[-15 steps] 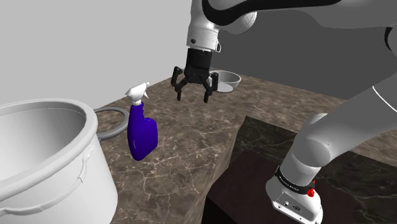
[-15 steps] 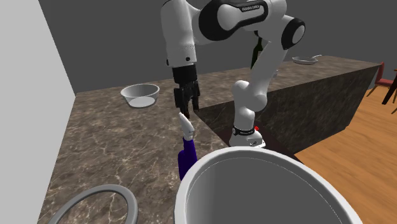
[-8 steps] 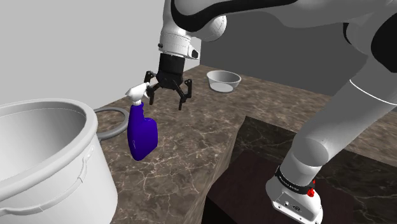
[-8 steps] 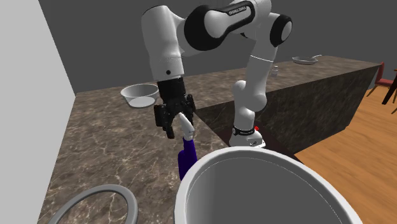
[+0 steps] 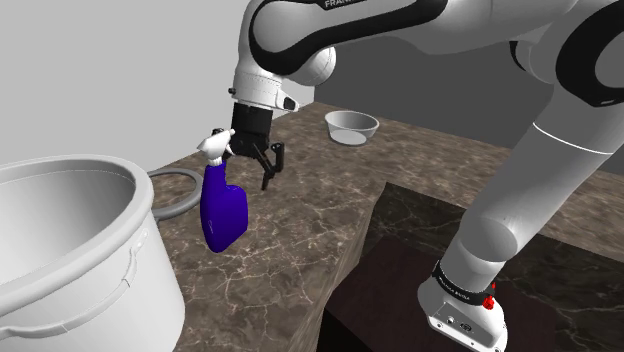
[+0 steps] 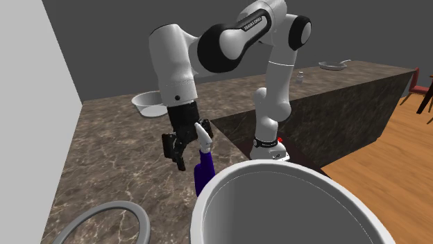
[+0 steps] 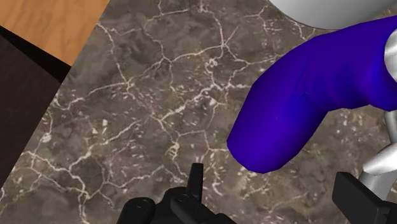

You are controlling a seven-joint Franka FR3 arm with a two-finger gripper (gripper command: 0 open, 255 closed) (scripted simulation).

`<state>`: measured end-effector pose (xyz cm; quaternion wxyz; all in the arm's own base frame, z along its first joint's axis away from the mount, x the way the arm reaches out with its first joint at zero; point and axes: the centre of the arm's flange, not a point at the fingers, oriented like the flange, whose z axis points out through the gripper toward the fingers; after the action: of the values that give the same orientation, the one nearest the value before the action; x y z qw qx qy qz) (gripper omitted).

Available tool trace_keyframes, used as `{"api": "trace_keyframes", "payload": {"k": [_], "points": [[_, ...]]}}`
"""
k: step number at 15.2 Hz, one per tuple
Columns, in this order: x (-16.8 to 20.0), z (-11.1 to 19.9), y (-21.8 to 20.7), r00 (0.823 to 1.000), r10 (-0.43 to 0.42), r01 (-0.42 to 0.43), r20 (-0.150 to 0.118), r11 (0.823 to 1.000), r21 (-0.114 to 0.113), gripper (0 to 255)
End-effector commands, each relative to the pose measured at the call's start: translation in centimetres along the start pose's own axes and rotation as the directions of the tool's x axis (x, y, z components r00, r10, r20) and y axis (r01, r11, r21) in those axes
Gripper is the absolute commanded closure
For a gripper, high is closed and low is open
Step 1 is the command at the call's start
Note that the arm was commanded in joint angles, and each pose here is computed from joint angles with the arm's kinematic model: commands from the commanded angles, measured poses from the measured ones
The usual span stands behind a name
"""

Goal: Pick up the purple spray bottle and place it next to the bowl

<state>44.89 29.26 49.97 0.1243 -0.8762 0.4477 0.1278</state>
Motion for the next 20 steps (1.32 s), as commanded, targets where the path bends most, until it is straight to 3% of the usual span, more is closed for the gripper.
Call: {"api": "trace_keyframes", "payload": {"k": [1, 9, 10, 20], "points": [[0.06, 1.07, -0.03, 1.000, 0.001, -0.001, 0.000, 1.000, 0.001, 0], [0.06, 1.37, -0.03, 1.000, 0.001, -0.001, 0.000, 1.000, 0.000, 0], [0.06, 1.37, -0.03, 1.000, 0.001, -0.001, 0.000, 1.000, 0.000, 255], [-0.12, 0.88, -0.08, 1.000, 0.001, -0.001, 0.000, 1.000, 0.001, 255]]}}
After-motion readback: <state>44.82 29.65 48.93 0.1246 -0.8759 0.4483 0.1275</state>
